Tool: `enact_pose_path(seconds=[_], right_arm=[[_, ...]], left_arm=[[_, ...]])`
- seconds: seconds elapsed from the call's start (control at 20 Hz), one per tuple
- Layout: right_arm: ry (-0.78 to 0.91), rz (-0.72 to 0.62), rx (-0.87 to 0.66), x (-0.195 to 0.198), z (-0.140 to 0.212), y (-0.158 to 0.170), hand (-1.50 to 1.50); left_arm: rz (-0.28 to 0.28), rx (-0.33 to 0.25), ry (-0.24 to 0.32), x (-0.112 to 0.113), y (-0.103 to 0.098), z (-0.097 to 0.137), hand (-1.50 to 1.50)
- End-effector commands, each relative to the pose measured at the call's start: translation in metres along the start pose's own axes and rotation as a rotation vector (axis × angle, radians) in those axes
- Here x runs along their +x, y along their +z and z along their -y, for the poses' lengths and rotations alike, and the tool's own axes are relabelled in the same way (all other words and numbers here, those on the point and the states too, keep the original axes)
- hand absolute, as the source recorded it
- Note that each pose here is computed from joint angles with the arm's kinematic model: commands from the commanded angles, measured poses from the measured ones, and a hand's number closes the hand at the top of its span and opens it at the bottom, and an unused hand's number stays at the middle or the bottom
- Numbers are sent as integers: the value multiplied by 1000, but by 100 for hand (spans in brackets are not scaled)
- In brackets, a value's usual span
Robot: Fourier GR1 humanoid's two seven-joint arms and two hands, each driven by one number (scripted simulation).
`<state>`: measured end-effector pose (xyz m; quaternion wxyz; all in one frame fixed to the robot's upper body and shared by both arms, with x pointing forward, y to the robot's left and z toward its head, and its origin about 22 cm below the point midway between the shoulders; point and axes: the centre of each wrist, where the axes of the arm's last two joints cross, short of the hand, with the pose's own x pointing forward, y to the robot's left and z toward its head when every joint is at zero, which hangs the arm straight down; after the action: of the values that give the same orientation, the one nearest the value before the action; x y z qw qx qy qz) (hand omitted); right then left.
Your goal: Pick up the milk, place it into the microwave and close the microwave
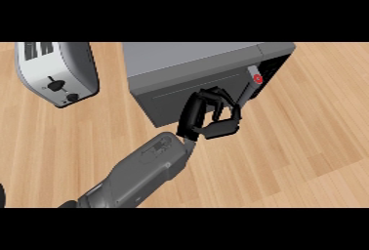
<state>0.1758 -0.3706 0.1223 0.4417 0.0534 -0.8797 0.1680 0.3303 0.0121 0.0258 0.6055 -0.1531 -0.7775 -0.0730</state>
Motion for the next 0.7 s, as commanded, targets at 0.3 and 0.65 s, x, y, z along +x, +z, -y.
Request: enact_pose_path(seconds=[0.3, 0.65], right_arm=[[49, 9, -2, 9, 22, -14, -150], [81, 13, -17, 15, 40, -20, -150]], left_arm=[[50, 31, 12, 8, -22, -6, 150], [70, 42, 17, 9, -25, -7, 150]])
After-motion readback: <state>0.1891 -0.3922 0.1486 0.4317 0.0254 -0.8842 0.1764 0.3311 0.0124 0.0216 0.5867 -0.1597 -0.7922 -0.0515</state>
